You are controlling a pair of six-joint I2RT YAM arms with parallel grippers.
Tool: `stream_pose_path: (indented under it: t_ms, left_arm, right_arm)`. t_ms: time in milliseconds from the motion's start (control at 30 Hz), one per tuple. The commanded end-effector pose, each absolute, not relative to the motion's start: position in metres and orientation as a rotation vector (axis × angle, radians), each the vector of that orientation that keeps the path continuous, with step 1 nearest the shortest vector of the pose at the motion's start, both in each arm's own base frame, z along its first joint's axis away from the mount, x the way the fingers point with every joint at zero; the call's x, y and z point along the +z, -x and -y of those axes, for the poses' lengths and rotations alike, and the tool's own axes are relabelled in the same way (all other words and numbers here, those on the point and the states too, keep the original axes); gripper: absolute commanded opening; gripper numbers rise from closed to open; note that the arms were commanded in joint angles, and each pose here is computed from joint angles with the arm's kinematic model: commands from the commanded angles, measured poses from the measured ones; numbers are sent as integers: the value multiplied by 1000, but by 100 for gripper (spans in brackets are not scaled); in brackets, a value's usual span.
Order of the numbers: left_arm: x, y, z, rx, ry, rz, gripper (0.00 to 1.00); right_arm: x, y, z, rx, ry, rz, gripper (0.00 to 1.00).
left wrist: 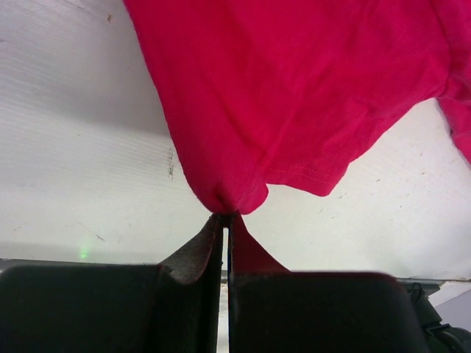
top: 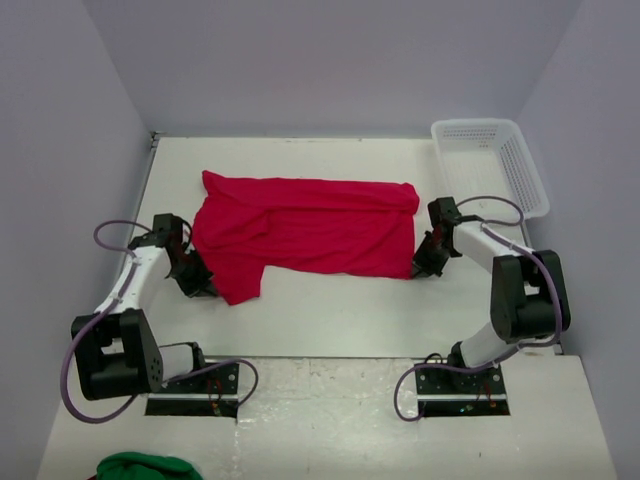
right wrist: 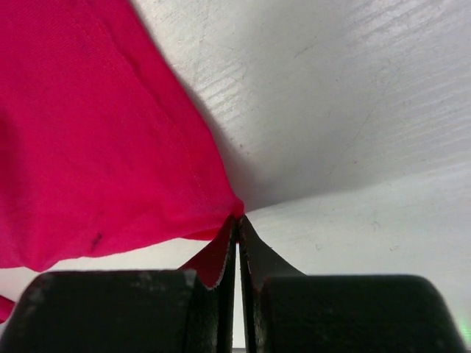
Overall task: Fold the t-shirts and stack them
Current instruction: Grap the side of the flattened tshirt closest away from the robot with both arms
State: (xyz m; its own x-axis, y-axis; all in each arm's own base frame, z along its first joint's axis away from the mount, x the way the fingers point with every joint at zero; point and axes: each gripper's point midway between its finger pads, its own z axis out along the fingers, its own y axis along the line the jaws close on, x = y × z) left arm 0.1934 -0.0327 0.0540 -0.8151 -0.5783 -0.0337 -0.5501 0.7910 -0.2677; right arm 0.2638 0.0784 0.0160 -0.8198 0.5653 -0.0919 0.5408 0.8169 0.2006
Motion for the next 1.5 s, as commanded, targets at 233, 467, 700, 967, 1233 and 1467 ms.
stream_pose_path:
  t_ms: [233, 467, 700, 967, 1233, 1467]
  left_arm:
    - [80, -186, 16, -282, 1002, -2754, 0]
    - [104, -203, 1, -215, 971, -2654, 0]
    - [133, -217, -20, -126, 974, -2540, 0]
    - [129, -216, -23, -106, 967, -2547, 0]
    - [138, -225, -26, -99, 944, -2522, 0]
    - [159, -240, -39, -41, 924, -2447, 0]
  right_arm:
    - [34, -261, -66, 185, -842, -2769, 0]
    - [39, -259, -57, 124, -862, -2744, 0]
    - [45, -262, -49, 66, -848, -2725, 0]
    - [45, -261, -36, -32, -833, -2706, 0]
    - [53, -265, -31, -60, -815, -2676, 0]
    - [61, -273, -28, -84, -808, -2660, 0]
